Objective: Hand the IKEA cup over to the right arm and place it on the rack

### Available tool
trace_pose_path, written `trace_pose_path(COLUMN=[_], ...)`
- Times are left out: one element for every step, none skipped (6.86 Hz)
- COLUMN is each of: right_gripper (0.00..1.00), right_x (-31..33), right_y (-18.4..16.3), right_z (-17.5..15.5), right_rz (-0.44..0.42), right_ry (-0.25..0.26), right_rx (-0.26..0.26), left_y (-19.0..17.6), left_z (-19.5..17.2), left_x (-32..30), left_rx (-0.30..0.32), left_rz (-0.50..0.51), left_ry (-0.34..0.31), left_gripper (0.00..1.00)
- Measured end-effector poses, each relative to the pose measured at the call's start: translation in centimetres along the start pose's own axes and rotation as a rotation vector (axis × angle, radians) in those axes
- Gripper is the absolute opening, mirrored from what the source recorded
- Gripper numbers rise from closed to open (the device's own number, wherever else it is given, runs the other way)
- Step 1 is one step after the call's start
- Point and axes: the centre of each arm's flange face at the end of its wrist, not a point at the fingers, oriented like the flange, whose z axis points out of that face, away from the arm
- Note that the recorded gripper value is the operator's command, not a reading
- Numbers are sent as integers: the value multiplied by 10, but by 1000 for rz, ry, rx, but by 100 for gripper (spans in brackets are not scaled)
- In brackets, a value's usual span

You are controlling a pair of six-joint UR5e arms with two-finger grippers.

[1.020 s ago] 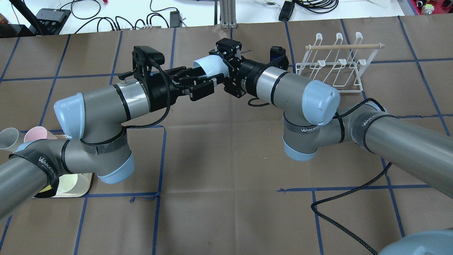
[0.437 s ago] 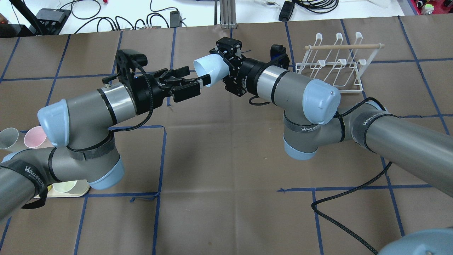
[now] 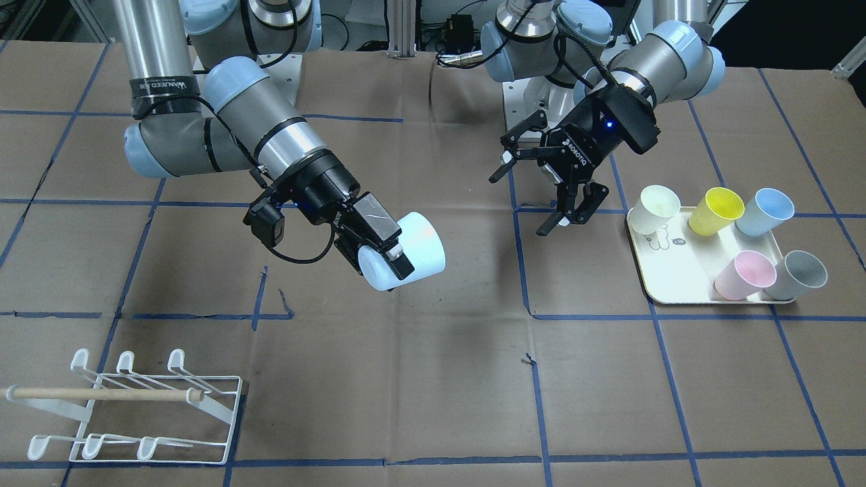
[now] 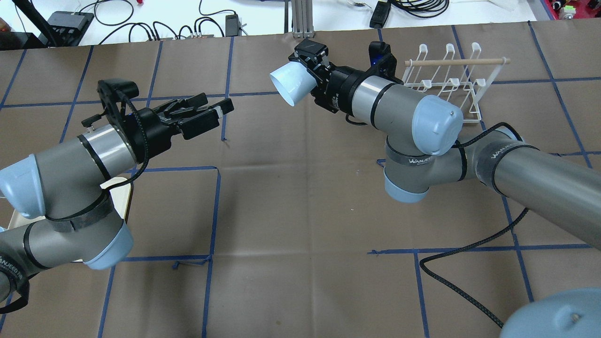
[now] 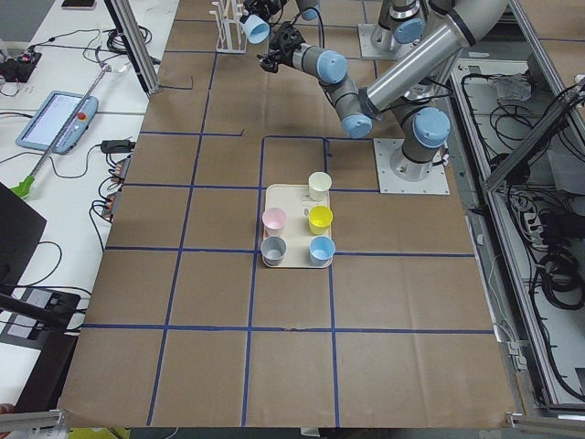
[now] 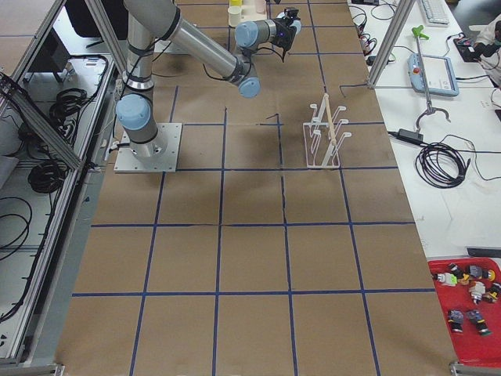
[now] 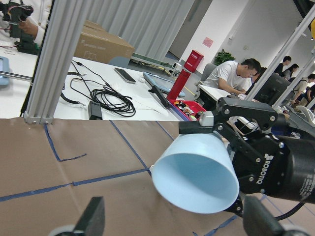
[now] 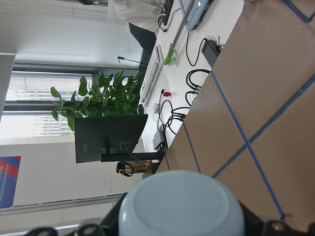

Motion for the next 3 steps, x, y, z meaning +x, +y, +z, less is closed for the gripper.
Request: trace_pose_path(right_gripper=[20,20,20], right_x=[-1,-1,-1], right_y=[-22,-48,-72], right_z=[-3,-8,-13], right_rz=[-152,-351,-584], right_ry=[16,53,108], right_rx=[60,146,221], left_y=[-3,-11,-19], left_z=[0,4,7], left_x=[-14,-28,-41], left_rx=[-4,-22,-52], left_rz=[-20,-46,-82], left_ry=[-44,-105,-170], left_gripper=[99,99,99])
